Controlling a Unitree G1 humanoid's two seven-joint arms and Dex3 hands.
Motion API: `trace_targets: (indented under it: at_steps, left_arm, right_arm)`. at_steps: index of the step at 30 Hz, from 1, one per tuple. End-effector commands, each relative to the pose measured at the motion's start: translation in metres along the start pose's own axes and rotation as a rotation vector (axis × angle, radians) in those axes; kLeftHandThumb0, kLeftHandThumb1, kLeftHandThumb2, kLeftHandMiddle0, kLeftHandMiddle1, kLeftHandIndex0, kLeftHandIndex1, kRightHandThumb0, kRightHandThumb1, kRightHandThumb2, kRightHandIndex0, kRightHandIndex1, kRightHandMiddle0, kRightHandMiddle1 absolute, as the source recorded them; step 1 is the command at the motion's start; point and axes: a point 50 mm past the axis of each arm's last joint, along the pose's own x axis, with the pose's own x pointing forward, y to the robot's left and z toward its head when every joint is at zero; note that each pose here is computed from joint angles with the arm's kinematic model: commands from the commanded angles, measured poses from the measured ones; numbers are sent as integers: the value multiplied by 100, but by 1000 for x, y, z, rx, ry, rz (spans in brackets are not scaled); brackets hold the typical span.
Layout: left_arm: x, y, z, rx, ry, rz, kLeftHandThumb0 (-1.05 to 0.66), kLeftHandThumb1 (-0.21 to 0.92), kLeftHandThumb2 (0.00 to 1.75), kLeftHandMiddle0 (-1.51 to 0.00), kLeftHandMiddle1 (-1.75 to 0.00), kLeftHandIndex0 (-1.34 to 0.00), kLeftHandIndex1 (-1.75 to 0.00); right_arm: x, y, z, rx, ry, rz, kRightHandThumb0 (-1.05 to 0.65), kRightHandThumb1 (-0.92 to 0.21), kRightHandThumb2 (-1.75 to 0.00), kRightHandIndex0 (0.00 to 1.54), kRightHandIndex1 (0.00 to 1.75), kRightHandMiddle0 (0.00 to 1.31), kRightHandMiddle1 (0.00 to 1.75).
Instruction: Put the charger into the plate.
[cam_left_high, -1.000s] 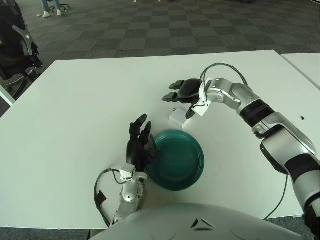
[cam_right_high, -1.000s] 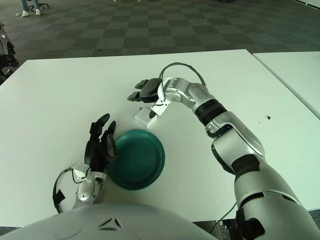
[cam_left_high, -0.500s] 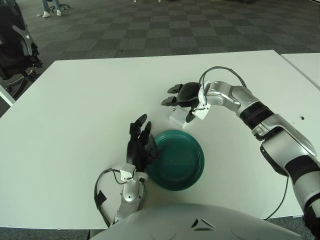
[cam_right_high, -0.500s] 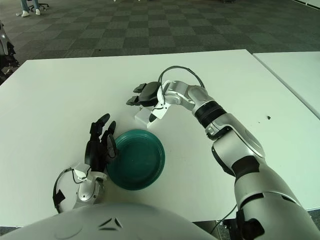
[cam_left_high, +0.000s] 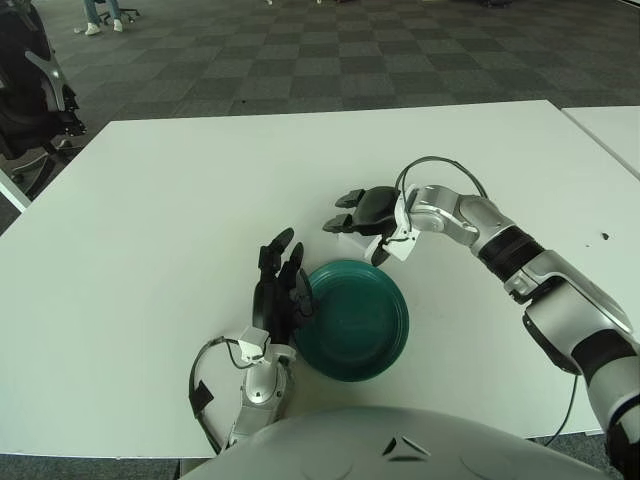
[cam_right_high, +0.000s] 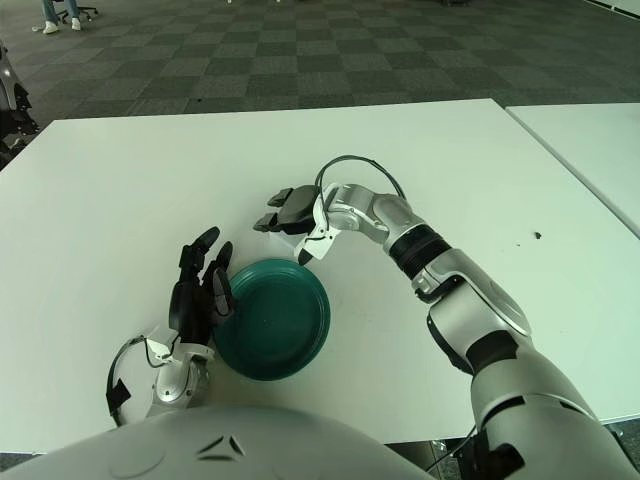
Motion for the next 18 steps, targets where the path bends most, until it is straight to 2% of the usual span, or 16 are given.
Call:
trace_targets:
  at_steps: [1,7,14,18]
  left_arm:
    - [-6,-18,-10,-74,64,24,-92,92,97,-49,-1,0,-73]
    - [-5,-16,-10,-14,59,91,-92,92,98,-48,0,0,-76]
    - [-5,-11,-8,30,16,205,-91,92,99,-50,-1,0,-83]
    - [-6,-10,-6,25,-19,245,-91,92,100,-53,-3,-2,-86]
  right_arm:
    - [-4,1,-2,14,26,-9,-105,-92,-49,0,0,0,0]
    - [-3,6,-1,32,37,-17,-105,-92,-50,0,0,0,0]
    - [0,25,-2,64,56,-11,-105,-92,-48,0,0,0,0]
    - [3,31,-3,79,78,-17,-105,-92,-47,0,0,0,0]
